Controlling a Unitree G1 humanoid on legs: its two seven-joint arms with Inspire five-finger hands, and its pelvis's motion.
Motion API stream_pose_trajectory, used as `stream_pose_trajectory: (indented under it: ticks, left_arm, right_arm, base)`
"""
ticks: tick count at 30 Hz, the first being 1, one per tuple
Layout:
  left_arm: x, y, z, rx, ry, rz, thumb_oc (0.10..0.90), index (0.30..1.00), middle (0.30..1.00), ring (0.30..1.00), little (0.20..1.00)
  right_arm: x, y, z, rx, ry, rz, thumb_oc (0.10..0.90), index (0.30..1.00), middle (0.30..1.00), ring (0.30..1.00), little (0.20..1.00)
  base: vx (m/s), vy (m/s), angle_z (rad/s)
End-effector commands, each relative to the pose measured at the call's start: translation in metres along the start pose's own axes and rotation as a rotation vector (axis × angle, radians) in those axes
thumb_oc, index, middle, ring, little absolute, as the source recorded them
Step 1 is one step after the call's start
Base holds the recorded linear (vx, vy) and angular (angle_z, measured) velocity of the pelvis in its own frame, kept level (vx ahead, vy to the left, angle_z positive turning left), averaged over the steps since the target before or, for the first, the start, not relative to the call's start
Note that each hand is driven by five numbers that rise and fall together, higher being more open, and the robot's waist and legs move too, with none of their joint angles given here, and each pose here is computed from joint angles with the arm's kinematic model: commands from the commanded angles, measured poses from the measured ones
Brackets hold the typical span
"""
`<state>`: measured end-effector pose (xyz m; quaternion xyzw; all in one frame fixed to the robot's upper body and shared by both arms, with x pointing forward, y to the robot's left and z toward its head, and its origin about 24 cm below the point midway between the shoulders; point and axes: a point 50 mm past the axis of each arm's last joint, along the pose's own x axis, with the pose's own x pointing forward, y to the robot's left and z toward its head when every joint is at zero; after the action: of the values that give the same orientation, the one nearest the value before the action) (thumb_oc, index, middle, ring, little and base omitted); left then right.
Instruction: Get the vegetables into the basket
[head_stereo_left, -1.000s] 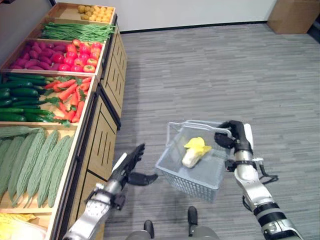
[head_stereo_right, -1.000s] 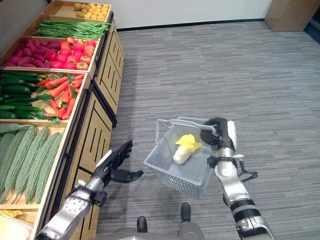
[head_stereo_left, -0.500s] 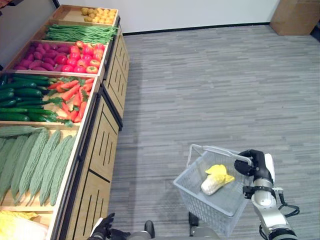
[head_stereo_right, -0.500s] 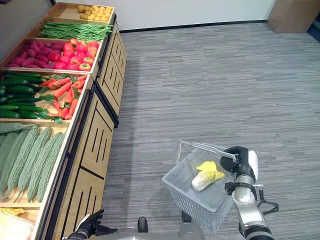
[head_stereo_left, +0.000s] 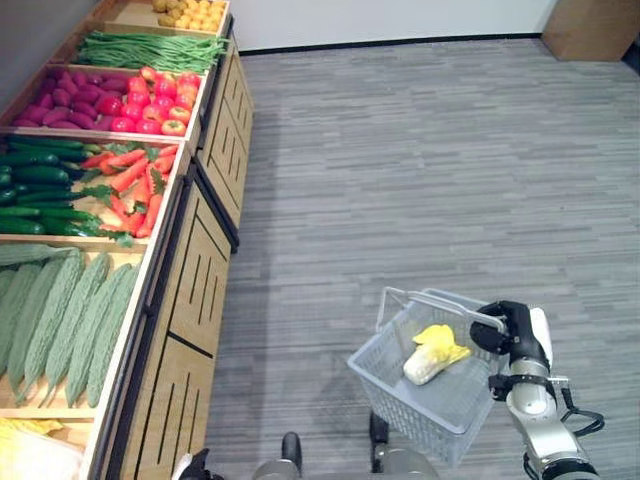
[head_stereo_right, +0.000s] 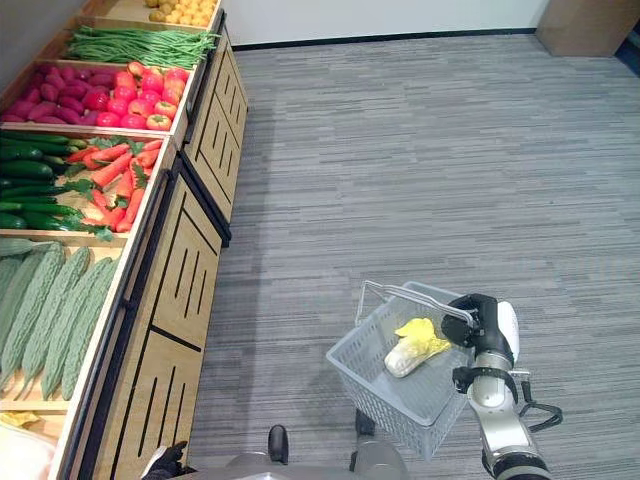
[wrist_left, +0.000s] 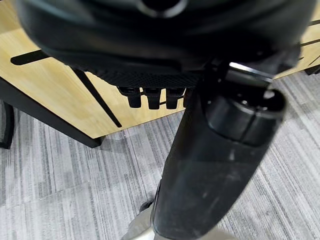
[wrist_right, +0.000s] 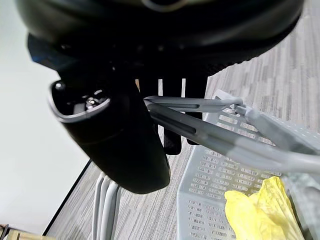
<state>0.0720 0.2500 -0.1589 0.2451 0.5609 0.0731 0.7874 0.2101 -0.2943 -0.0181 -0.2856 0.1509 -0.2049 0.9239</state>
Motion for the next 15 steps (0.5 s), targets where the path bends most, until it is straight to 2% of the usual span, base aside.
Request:
stream_pose_trajectory:
  ticks: [1,4,8,15]
  left_arm:
    - [0.005,0.029,0.005,0.024,-0.002,0.108,0.9,1.0,1.0,1.0,1.0]
    - [0.005,0.025,0.008,0.013,-0.014,0.103,0.9,1.0,1.0,1.0,1.0]
    - [0.004,0.019,0.01,0.048,-0.033,0.091,0.9,1.0,1.0,1.0,1.0]
    - [0.003,0.019,-0.003,0.089,0.006,0.077,0.9,1.0,1.0,1.0,1.0]
  right_arm:
    - [0.019,-0.05,0.091,0.012,-0.463,-0.169,0.4,0.3,0.3,0.3,0.3]
    - [0.018,-0.054,0.098,-0.025,-0.505,-0.165,0.4,0.3,0.3,0.3,0.3]
    - [0.018,-0.054,0.099,-0.056,-0.507,-0.174,0.4,0.3,0.3,0.3,0.3]
    - [0.01,-0.048,0.082,-0.038,-0.438,-0.143,0.4,0.3,0.3,0.3,0.3]
  base:
    - [0.06,-0.167,0.03]
    - [0.15,-0.097,0.16]
    - [0.31,0.097,-0.06]
    - [0.22,0.256,-0.46]
